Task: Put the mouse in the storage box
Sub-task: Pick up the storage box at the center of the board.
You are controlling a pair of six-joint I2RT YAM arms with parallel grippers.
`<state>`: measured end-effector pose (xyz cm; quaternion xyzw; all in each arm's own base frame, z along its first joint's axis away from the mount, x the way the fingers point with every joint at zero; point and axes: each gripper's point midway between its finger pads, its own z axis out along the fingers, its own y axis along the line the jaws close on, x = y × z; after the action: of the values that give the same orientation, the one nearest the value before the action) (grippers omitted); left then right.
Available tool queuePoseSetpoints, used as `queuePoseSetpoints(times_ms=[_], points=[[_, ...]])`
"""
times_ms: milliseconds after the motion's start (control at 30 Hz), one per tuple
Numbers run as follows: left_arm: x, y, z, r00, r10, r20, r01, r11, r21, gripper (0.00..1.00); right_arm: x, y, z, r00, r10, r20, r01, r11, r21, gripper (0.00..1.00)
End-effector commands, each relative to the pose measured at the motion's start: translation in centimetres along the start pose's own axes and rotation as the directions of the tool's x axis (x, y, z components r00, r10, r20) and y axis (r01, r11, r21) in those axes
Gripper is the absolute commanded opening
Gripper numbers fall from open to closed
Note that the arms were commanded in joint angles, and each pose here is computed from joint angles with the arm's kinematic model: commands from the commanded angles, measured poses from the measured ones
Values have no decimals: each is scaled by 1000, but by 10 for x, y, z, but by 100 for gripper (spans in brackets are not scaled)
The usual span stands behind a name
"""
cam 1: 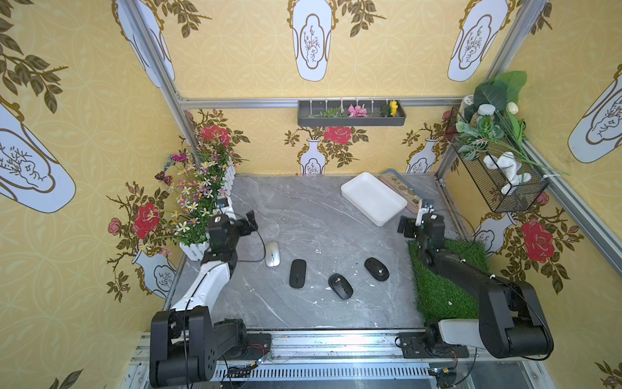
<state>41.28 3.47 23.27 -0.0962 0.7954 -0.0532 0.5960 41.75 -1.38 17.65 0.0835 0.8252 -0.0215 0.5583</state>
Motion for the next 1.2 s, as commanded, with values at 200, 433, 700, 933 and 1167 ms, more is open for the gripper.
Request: queuePoseSetpoints(times_ms=[200,433,700,933,1167], points=[[-49,-183,78,948,141,-286,-20,921,390,93,3,41,35,849,374,-373,-384,922,50,97],[-10,-289,125,894,179,-410,94,821,564,94,21,30,47,712,546,-442,-477,838,265,97],[55,-309,157,821,88,-564,279,801,530,93,74,20,59,560,621,-549,-482,782,394,97],[104,-314,181,766,44,-641,335,824,457,93,101,30,83,485,603,-633,-462,792,401,95],[127,-312,198,752,15,-659,326,860,392,93,121,36,103,442,594,-672,-444,796,412,80]])
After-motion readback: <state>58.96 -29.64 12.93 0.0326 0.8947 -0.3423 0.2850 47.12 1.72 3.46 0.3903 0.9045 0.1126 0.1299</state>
